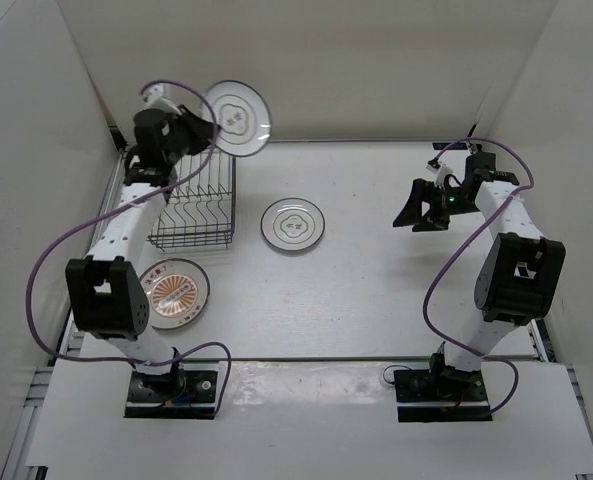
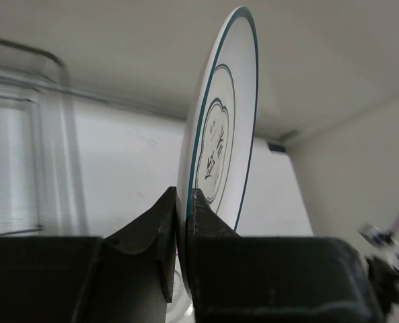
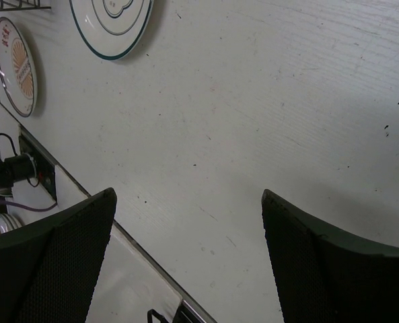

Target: Unload the plates from the dish rack

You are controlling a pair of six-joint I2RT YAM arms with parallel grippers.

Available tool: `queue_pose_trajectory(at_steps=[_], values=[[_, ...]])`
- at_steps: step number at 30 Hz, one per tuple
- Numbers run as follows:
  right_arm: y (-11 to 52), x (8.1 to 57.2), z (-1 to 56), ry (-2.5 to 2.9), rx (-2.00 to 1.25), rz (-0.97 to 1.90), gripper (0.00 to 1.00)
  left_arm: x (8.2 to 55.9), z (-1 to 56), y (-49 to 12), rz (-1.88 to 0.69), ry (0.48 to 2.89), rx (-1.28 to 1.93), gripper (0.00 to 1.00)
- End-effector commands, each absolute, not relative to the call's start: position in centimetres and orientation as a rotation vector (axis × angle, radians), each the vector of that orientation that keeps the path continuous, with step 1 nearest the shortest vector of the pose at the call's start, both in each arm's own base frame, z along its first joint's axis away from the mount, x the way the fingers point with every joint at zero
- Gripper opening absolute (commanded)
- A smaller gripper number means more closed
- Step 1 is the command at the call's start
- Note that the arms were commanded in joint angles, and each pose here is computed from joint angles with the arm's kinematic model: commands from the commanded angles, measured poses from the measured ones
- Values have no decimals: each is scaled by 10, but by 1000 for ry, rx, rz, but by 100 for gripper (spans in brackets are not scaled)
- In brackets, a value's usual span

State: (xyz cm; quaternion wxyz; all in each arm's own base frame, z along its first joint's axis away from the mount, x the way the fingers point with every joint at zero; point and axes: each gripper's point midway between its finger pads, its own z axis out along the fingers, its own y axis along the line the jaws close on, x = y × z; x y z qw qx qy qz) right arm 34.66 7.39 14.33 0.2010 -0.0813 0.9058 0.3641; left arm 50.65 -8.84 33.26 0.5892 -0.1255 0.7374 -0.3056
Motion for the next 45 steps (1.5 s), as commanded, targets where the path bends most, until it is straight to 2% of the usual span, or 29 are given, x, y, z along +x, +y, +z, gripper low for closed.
queue_pose_trajectory(at_steps=[1,6,7,9,19,33,45], values=[[73,352,149,2504,-236,1023,90,498,328,-173,-1028,1733,-160,1],[73,349,149,2504,-261,1020,90,493,290,-219,-1144,1846,-129,1],[72,350,149,2504,-260,1017,90,492,279,-222,-1150,1874,-125,4],[72,348,147,2512,-255,1020,90,482,251,-236,-1155,1952,-105,6],[70,344,146,2529,-245,1017,90,460,174,-260,-1130,2162,-108,6],[67,343,144,2541,-221,1022,90,431,113,-245,-976,2402,-101,6],[66,342,144,2544,-220,1021,90,420,86,-238,-924,2514,-114,19]])
